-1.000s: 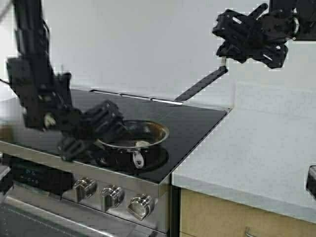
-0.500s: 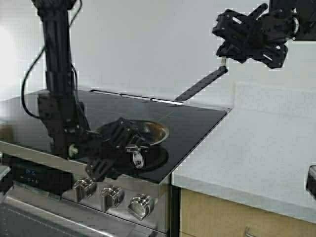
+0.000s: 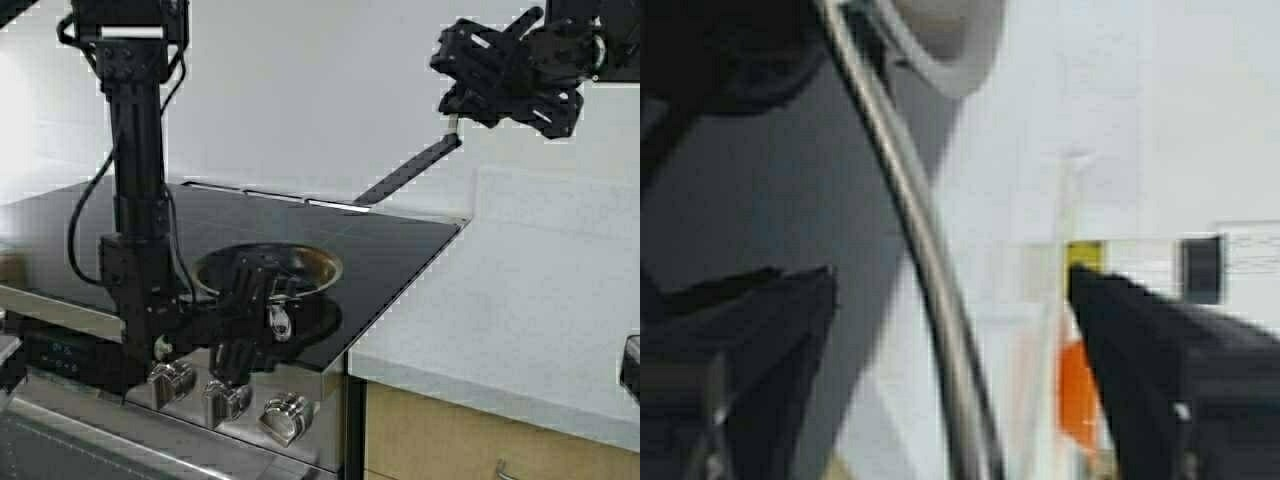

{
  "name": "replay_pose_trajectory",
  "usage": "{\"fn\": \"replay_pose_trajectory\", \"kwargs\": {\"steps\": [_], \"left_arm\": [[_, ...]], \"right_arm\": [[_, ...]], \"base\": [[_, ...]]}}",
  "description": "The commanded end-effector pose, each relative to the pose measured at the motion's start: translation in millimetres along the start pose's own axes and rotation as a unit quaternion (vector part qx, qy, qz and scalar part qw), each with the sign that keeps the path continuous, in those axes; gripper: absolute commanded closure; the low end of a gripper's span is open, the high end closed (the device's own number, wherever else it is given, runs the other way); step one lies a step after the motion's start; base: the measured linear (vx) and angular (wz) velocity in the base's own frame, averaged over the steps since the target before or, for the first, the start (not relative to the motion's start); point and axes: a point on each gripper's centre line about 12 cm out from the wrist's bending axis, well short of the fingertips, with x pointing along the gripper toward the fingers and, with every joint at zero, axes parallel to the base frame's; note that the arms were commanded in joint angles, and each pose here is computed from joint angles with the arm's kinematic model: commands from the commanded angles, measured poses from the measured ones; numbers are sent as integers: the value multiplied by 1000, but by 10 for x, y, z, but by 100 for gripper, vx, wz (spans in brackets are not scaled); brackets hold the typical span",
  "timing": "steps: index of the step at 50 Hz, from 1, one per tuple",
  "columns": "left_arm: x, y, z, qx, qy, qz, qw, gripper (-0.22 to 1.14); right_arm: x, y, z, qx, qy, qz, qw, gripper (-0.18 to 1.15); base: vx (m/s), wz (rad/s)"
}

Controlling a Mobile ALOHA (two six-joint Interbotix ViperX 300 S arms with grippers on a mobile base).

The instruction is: Add oil to the pan and cook the shrimp and serve it

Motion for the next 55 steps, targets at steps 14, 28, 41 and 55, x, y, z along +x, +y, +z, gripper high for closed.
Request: {"fn": "replay_pose_trajectory", "kwargs": {"steps": [14,28,41,55], "left_arm": [[140,-158,28,-28,1,-48,998,78],[57,-210,15,-30,6,-41,999,86],[-156,-338,0,-32,11,-23,999,89],[-425,-450,-55,-30,29,-1,999,89]], "right_arm": [[6,38,74,8,-14,4,1000,89],[23,23,58,9,-12,0,1000,89],[109,-44,-7,10,-6,-18,1000,89],[413,-61,-100,-29,-8,-29,999,89]], "base": [[0,0],[0,0],[0,0],[0,0]]}}
